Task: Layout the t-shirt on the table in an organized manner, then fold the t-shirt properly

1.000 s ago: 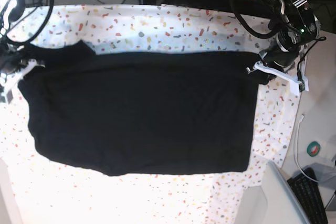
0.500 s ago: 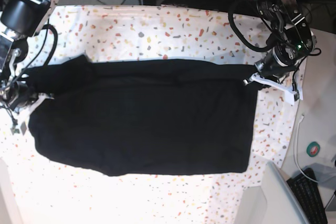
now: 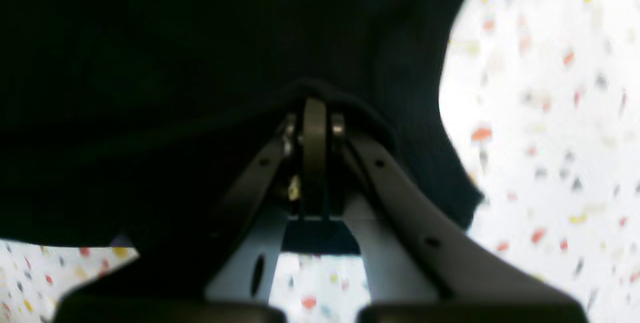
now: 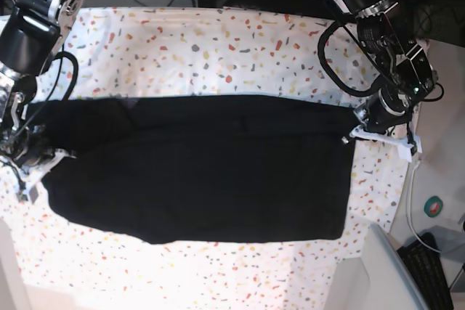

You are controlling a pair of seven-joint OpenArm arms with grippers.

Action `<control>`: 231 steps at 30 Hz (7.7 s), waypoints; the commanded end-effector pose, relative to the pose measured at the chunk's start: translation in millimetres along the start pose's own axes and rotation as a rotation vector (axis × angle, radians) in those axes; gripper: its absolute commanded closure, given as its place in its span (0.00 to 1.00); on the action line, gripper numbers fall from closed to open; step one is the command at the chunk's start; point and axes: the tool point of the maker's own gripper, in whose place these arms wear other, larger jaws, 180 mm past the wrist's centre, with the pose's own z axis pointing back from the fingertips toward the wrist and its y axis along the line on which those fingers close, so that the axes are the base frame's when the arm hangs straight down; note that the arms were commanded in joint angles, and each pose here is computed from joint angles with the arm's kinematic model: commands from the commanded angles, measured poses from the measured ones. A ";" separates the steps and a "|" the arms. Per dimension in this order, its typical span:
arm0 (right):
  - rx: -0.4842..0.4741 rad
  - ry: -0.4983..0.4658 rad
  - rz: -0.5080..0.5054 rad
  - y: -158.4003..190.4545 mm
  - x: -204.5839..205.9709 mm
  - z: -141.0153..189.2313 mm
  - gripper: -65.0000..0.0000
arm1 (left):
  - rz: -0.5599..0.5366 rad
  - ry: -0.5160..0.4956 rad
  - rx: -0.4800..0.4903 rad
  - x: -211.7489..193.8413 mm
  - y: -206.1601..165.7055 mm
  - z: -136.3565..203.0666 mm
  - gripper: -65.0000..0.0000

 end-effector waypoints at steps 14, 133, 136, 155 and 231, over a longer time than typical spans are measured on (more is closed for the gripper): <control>-0.009 -0.137 0.003 -5.4 33.9 6.1 1.00 | 0.013 -0.037 -0.029 19.2 -12.1 -6.9 1.00; 0.008 -0.479 -0.528 -119.5 163.9 168.4 1.00 | 0.068 -0.381 -0.474 229.0 -197.1 64.8 1.00; -0.018 -0.354 -0.581 -116.7 92.1 128.7 1.00 | 0.061 -0.291 -0.393 172.3 -160.8 40.5 1.00; -0.159 -0.020 -0.551 -97.8 -176.0 97.0 1.00 | 0.077 0.027 0.035 -45.7 38.8 17.3 1.00; -0.032 -0.045 -0.201 -70.6 -29.3 -33.5 0.46 | -0.218 -0.176 0.045 45.2 115.9 65.4 1.00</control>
